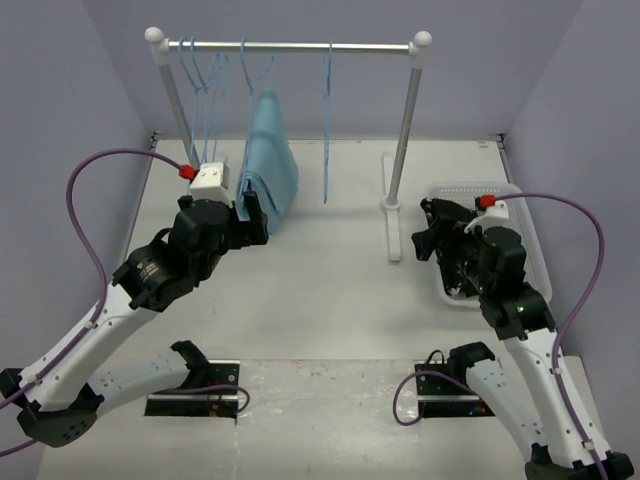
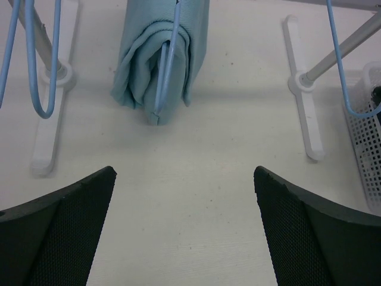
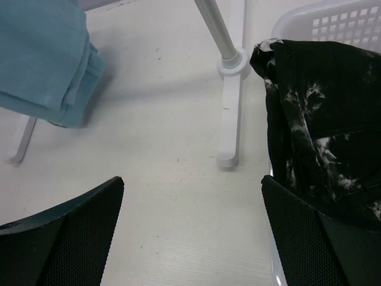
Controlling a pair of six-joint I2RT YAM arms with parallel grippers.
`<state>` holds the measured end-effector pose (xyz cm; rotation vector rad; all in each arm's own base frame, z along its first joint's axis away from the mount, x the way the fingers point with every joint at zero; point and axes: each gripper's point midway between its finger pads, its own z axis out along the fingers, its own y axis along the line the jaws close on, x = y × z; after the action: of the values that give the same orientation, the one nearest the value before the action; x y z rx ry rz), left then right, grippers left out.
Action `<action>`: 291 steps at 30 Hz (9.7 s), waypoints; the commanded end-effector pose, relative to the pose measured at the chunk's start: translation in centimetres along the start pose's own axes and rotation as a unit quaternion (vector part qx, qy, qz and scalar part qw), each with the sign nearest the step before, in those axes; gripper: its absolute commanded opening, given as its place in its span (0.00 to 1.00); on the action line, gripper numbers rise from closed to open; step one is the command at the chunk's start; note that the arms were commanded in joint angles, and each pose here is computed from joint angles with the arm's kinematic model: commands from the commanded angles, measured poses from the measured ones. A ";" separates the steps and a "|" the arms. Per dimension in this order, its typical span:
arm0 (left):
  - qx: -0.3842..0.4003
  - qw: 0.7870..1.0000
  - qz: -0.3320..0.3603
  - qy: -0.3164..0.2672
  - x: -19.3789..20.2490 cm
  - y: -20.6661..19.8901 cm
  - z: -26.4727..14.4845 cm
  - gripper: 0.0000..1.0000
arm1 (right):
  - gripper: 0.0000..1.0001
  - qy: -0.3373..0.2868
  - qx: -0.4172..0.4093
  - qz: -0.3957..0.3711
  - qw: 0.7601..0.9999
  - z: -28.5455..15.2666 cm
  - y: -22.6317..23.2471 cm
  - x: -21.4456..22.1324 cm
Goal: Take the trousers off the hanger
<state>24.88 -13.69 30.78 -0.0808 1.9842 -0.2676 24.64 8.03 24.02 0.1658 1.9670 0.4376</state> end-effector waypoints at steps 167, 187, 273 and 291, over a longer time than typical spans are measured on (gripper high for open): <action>-0.003 0.991 -0.069 -0.119 -9.7 -2.9 2.0 0.00 | 0.00 -0.303 -0.245 -0.329 0.860 -1.4 34.7 -7.5; -0.090 0.994 -0.058 -0.027 -0.7 -0.6 7.5 0.00 | 0.00 -0.508 -0.274 -0.141 0.805 -16.5 29.8 -26.8; 0.069 0.987 -0.016 -0.148 -11.5 -5.2 1.2 0.00 | 0.99 0.051 0.364 0.063 0.928 7.0 -16.4 -5.4; 0.051 0.987 -0.001 -0.151 -11.3 -4.8 2.1 0.00 | 0.89 0.130 0.391 -0.070 0.909 12.5 -9.8 -1.9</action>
<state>31.01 -17.01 38.69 -0.0373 1.7407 -0.3260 37.95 3.26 15.56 0.3948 2.3712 -0.3451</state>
